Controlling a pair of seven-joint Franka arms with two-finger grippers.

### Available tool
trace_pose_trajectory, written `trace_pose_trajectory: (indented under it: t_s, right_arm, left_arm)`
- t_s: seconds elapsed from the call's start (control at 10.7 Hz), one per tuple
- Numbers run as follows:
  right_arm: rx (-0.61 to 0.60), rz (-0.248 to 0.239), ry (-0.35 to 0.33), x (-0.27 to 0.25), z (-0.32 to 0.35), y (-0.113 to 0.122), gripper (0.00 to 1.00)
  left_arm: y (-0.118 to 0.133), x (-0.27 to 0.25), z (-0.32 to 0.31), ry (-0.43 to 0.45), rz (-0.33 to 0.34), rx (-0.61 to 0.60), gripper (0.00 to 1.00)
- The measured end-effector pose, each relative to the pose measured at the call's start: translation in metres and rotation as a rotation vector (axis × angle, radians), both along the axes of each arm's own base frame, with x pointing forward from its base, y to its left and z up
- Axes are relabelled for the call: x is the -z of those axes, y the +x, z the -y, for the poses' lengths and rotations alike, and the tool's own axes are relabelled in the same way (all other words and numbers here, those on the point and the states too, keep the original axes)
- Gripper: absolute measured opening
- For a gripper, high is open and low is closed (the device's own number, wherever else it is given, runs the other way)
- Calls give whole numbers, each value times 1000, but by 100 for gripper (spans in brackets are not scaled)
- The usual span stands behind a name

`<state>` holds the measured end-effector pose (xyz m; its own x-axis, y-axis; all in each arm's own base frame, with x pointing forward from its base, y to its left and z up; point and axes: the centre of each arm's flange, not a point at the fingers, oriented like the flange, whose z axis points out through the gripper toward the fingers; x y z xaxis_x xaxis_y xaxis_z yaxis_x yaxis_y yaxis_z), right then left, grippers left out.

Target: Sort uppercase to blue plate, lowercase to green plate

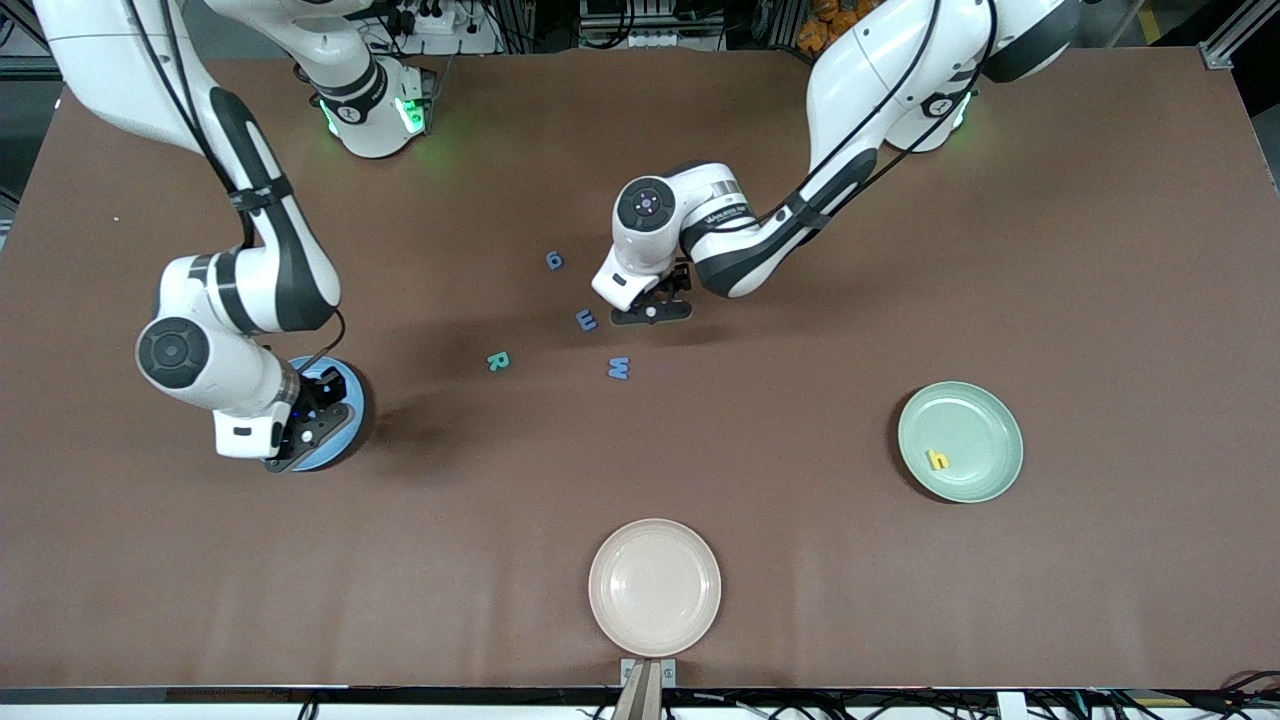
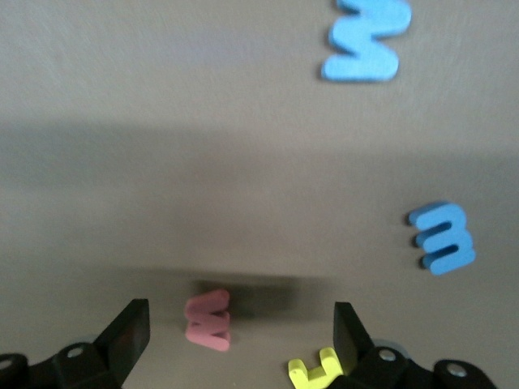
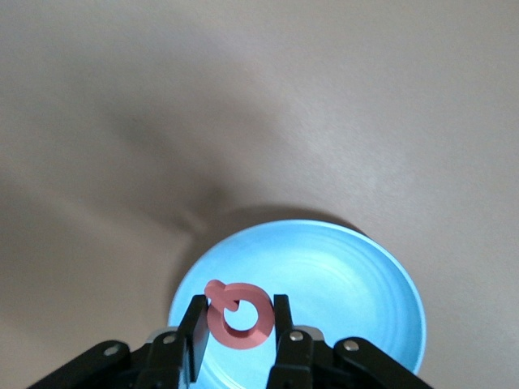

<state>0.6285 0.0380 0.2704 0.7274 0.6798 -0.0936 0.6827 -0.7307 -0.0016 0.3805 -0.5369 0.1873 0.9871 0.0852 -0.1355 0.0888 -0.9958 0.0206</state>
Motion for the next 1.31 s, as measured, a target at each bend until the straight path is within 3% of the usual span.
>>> trace_pose_trajectory:
  t_s: [0.19, 0.47, 0.75, 0.94, 1.13, 1.31]
  right_arm:
    - [-8, -9, 2, 8, 0, 0, 56]
    - [-16, -14, 5, 16, -4, 1, 99]
    - [-20, -17, 6, 18, -7, 1, 100]
    - [-12, -19, 7, 21, -25, 0, 100]
    - [45, -23, -2, 26, -55, -6, 100]
    - [103, -26, -11, 31, -87, -14, 100]
  left_arm:
    - [-8, 8, -1, 11, -11, 9, 100]
    - [-19, 27, -12, 9, -3, 34, 95]
    - [-20, 25, -14, 0, 8, 28, 84]
    - [-19, 22, -13, -2, 14, 24, 56]
    - [-19, 20, -13, -3, 17, 24, 33]
    - [-18, 20, -13, -3, 17, 23, 33]
